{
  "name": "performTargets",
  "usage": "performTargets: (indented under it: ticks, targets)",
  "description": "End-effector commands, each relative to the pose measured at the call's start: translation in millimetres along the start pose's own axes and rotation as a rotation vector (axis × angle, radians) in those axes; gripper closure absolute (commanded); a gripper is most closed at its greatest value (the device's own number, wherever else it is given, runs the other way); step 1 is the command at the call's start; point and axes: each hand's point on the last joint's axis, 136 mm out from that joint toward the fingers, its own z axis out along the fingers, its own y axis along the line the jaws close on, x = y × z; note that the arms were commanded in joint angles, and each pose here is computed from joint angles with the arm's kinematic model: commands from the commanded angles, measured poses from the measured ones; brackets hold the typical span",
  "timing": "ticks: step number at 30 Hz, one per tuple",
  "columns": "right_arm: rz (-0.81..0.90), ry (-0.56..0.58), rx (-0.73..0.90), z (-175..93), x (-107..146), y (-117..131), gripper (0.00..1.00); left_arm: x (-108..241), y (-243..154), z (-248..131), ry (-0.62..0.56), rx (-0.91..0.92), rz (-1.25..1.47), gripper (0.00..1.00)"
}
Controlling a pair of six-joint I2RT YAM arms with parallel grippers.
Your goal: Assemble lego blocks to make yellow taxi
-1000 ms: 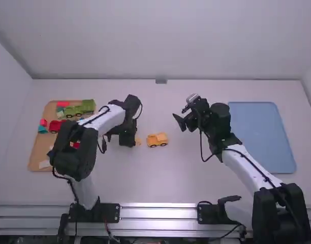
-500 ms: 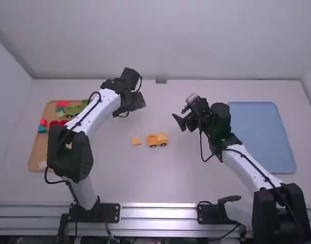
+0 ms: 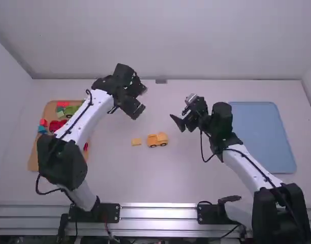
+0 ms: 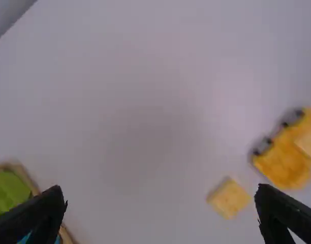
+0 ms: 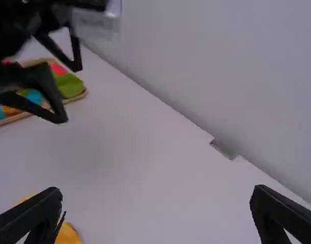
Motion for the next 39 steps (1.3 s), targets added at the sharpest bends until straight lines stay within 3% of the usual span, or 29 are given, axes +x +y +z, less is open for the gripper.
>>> performTargets:
  ticks: [1,4,7,14,20,32,36,37,39]
  targets:
    - [-0.048,-0.041,-0.143,-5.6,-1.3,18.7,0.01,-5.5,-30.6,-27.7,-0.207,0.230,0.356,0.01]
    - [-0.101,-0.101,-0.272,-17.3,-5.5,33.4,0.01,6.6,-44.0,-28.5,-0.357,0.383,0.463,0.01]
    - [-0.127,-0.135,-0.341,-26.6,-6.0,39.9,0.01,21.8,-34.3,-13.6,-0.446,0.412,0.422,0.01]
    - [-0.155,-0.107,-0.406,-32.3,10.4,53.0,0.01,56.8,-28.8,43.3,-0.510,0.400,0.208,0.01]
    - [-0.206,-0.104,-0.461,-28.5,13.2,72.7,0.01,88.3,-65.7,71.8,-0.609,0.434,0.344,0.01]
    - [-0.107,-0.051,-0.492,-9.5,40.3,73.5,0.01,126.7,-88.2,129.8,-0.628,0.456,0.322,0.00]
    - [-0.110,-0.108,-0.554,-5.4,42.8,78.4,0.01,129.9,-85.8,135.4,-0.625,0.443,0.321,0.12]
    - [-0.115,-0.119,-0.556,-4.4,43.5,76.6,0.01,129.9,-84.8,137.5,-0.617,0.428,0.332,0.22]
    - [-0.114,-0.121,-0.550,-4.3,44.1,74.1,0.01,130.1,-85.3,138.7,-0.613,0.421,0.347,0.30]
